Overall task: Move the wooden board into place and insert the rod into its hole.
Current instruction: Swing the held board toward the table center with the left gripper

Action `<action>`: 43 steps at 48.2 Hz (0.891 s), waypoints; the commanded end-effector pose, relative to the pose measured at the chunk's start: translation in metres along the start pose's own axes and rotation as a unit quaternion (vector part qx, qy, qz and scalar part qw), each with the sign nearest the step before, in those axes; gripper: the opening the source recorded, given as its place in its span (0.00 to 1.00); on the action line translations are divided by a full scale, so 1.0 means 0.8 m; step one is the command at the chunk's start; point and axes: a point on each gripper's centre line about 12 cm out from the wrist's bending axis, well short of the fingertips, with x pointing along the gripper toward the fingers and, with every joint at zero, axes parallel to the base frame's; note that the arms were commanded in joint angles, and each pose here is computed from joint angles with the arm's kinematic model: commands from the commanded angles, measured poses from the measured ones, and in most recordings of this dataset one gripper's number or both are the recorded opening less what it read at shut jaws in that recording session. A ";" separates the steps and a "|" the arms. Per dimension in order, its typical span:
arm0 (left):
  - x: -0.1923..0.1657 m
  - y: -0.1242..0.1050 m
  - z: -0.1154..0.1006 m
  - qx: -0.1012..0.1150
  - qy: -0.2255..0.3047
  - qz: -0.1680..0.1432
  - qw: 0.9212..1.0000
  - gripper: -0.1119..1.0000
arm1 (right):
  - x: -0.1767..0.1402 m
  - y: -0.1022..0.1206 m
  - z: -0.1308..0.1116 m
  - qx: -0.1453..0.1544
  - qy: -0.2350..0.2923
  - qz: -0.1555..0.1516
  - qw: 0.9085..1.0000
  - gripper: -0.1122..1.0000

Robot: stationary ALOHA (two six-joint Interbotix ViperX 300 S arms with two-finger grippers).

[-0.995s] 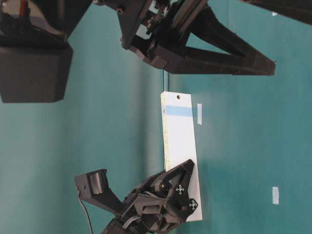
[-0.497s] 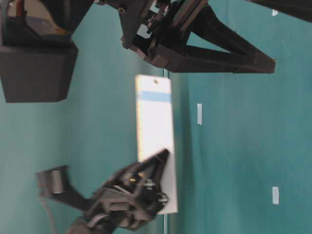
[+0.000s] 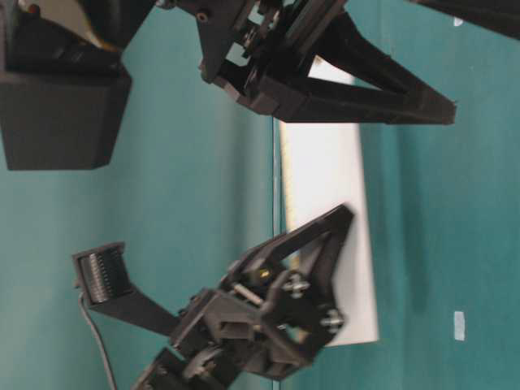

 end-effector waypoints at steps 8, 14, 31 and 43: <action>0.011 -0.029 0.017 -0.014 -0.027 -0.021 0.999 0.29 | -0.012 0.002 0.017 -0.002 -0.023 0.002 1.000 0.91; 0.016 -0.041 0.011 -0.010 -0.021 -0.030 0.999 0.29 | -0.012 0.002 0.017 -0.002 -0.024 0.002 1.000 0.91; 0.017 -0.058 0.011 -0.006 -0.021 -0.043 0.999 0.29 | -0.012 0.002 0.016 -0.003 -0.024 0.003 1.000 0.91; 0.021 -0.058 0.004 -0.042 -0.010 -0.043 0.998 0.29 | -0.011 0.002 0.015 -0.003 -0.022 0.002 1.000 0.91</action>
